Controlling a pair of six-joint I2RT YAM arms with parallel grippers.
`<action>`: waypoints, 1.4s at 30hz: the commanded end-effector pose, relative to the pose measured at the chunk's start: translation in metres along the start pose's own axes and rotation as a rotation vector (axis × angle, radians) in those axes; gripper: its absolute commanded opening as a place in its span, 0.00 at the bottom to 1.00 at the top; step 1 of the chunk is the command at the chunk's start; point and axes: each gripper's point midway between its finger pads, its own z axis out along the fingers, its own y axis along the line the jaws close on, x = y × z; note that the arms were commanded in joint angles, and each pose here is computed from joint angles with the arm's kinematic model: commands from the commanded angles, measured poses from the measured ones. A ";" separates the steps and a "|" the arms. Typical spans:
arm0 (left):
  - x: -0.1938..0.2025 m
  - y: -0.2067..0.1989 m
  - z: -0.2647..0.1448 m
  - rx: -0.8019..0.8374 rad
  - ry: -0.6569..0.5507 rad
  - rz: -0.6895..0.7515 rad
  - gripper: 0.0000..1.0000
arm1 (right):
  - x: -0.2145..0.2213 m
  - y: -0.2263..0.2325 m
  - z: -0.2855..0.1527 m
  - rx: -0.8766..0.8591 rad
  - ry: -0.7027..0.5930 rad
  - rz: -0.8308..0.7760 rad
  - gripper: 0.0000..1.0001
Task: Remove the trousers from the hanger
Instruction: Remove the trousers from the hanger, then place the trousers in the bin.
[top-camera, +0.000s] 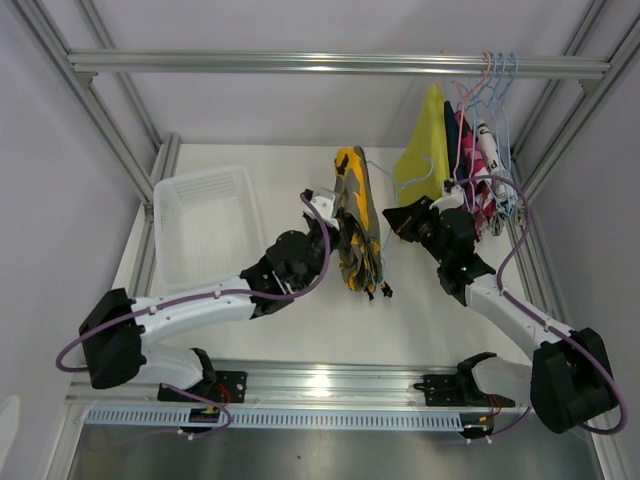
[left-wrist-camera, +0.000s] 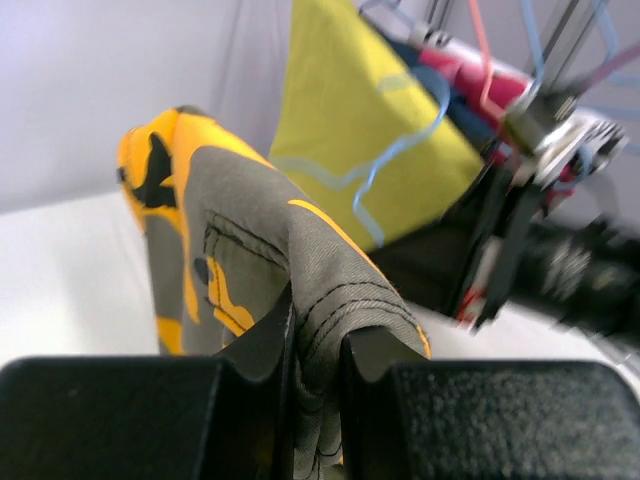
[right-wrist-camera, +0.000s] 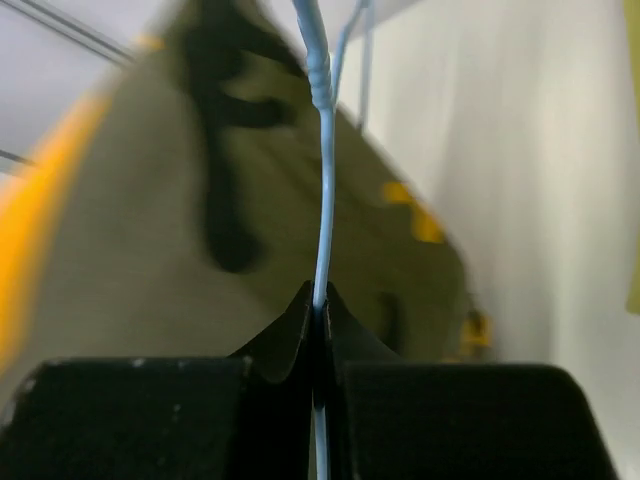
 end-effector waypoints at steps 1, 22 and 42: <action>-0.108 -0.012 -0.012 0.051 -0.242 -0.101 0.01 | 0.006 -0.006 0.005 -0.036 -0.015 -0.032 0.00; -0.232 0.099 -0.153 -0.226 -0.472 0.021 0.01 | 0.084 -0.079 -0.005 0.062 0.138 -0.067 0.00; -0.185 0.232 -0.232 -0.842 -0.572 -0.155 0.01 | 0.125 -0.112 -0.005 0.116 0.250 -0.087 0.00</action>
